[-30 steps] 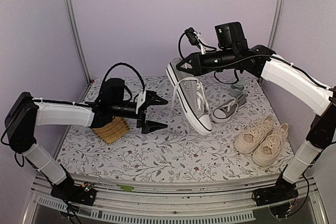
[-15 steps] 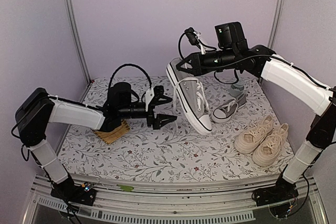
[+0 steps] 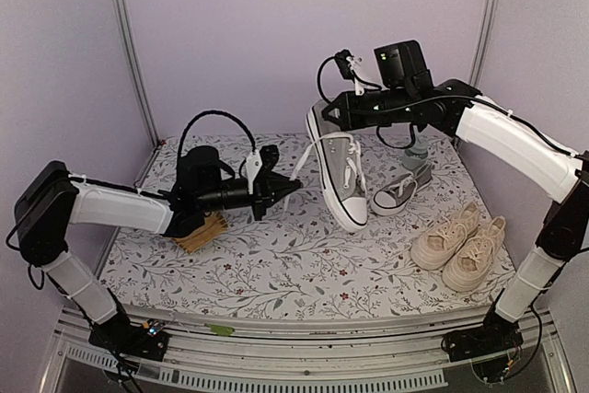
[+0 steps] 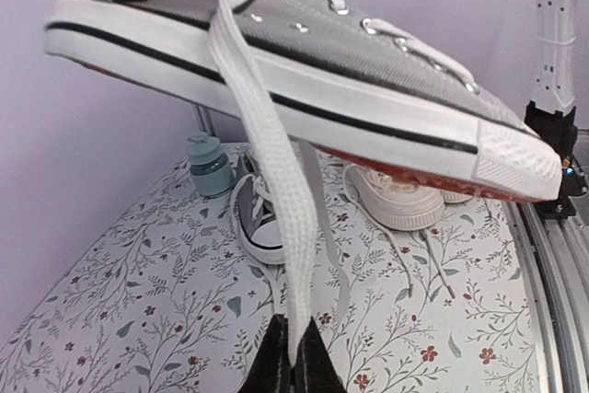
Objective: Tie the shoes
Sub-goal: Pick up the shoelace, then place the shoe at the center of the board, then pick up the shoelace from the center of the board, then place the shoelace at the center of the board.
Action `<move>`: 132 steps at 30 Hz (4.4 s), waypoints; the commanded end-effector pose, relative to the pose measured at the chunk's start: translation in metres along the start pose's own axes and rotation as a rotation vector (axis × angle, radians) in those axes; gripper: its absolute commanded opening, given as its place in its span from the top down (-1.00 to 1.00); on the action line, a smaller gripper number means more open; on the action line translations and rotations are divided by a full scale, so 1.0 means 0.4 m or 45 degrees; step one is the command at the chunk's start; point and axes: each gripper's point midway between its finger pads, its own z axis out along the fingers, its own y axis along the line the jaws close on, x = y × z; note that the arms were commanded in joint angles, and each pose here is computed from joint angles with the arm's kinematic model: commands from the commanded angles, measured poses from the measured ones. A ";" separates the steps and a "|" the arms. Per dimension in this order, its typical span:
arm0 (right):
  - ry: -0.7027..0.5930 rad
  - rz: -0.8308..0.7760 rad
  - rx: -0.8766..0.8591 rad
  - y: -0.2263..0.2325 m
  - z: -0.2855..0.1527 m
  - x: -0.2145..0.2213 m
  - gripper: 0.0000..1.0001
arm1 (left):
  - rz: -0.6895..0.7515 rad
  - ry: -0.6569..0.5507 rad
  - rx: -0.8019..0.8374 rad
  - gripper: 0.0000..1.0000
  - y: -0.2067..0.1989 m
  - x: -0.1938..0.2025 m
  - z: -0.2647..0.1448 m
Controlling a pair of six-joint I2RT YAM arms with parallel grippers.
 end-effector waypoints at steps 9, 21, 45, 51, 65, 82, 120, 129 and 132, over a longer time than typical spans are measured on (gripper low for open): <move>0.154 0.342 0.651 -0.274 0.279 0.273 1.00 | -0.131 0.380 -0.597 1.00 0.190 0.099 -0.162; 0.319 0.358 0.582 -0.281 0.424 0.384 -0.46 | -0.231 0.520 -0.684 1.00 0.252 0.179 -0.221; 1.275 0.318 0.594 -0.401 0.038 0.806 0.07 | -0.307 0.665 -0.551 1.00 0.210 0.217 -0.217; 1.325 0.335 0.645 -0.420 0.013 0.877 0.24 | -0.272 0.682 -0.570 1.00 0.214 0.222 -0.225; 1.174 0.341 0.658 -0.459 0.010 0.852 0.99 | -0.214 0.683 -0.574 1.00 0.219 0.214 -0.226; 0.587 0.240 0.544 -0.475 0.076 0.525 0.99 | -0.258 0.849 -0.580 1.00 0.178 0.261 -0.193; 0.466 -0.208 -0.274 -0.157 0.260 0.378 0.99 | 0.211 0.876 -0.319 1.00 0.099 0.284 -0.085; 0.504 -0.300 -0.490 -0.064 0.314 0.412 0.46 | 0.314 0.712 -0.401 1.00 0.111 0.250 -0.092; 0.480 -0.311 -0.505 -0.054 0.304 0.389 0.24 | 0.333 0.664 -0.446 1.00 0.134 0.245 -0.079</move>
